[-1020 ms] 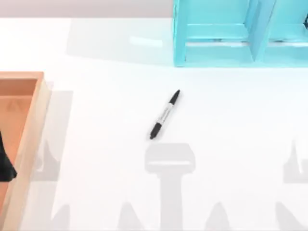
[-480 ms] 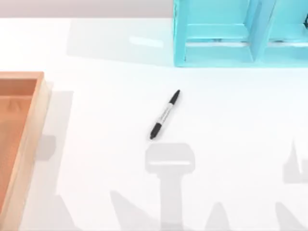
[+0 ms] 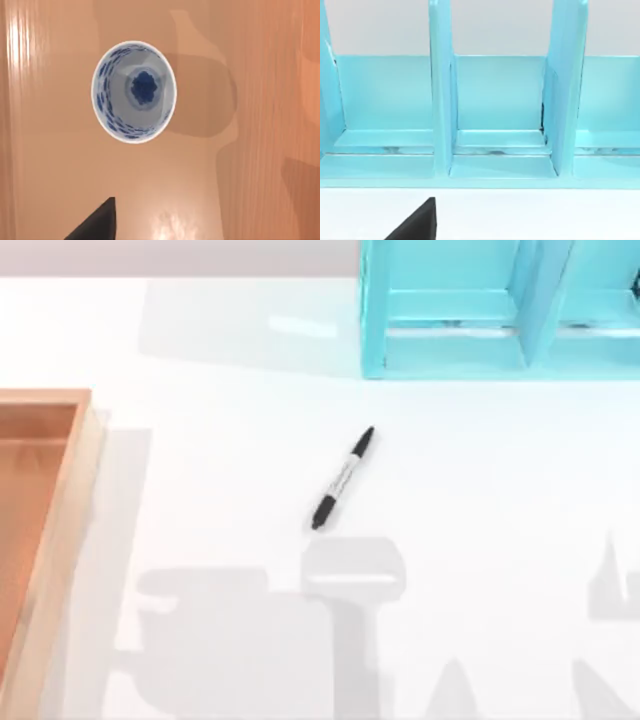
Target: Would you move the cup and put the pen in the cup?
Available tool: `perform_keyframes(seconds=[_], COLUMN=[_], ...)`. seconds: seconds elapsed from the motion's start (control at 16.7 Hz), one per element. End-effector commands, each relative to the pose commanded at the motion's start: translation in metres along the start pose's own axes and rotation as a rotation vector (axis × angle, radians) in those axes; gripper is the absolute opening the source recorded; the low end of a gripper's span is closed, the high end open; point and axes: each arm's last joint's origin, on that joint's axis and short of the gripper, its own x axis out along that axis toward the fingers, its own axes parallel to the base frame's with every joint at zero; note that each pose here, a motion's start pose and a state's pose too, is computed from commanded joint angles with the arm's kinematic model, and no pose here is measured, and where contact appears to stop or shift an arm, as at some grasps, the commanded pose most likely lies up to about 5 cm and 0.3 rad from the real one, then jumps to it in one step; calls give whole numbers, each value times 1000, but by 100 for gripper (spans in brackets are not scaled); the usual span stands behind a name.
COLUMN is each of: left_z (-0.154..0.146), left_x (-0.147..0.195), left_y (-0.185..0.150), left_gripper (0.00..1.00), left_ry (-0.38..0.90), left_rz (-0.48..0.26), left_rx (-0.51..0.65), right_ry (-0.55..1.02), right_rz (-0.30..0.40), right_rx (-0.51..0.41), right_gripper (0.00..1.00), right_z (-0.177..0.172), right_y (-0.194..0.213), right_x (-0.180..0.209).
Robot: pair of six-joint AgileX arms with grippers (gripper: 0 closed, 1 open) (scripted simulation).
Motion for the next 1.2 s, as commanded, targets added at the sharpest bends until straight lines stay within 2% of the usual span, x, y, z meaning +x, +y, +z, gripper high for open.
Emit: perform_keyframes(seconds=[0.24, 0.48, 0.9, 1.2], left_z=[43, 68, 70, 61], left_x=[14, 20, 21, 64], left_y=[19, 32, 33, 32], left_gripper=[100, 100, 100, 100], left_ry=[194, 266, 272, 274], left_rz=[-32, -48, -48, -48], left_rx=[-2, 1, 4, 0], right_ry=[0, 0, 0, 0], right_rz=[0, 0, 0, 0], right_rx=[0, 0, 0, 0], right_gripper=[100, 100, 100, 100], right_z=[0, 0, 0, 0], right_y=[0, 0, 0, 0], right_x=[0, 0, 0, 0])
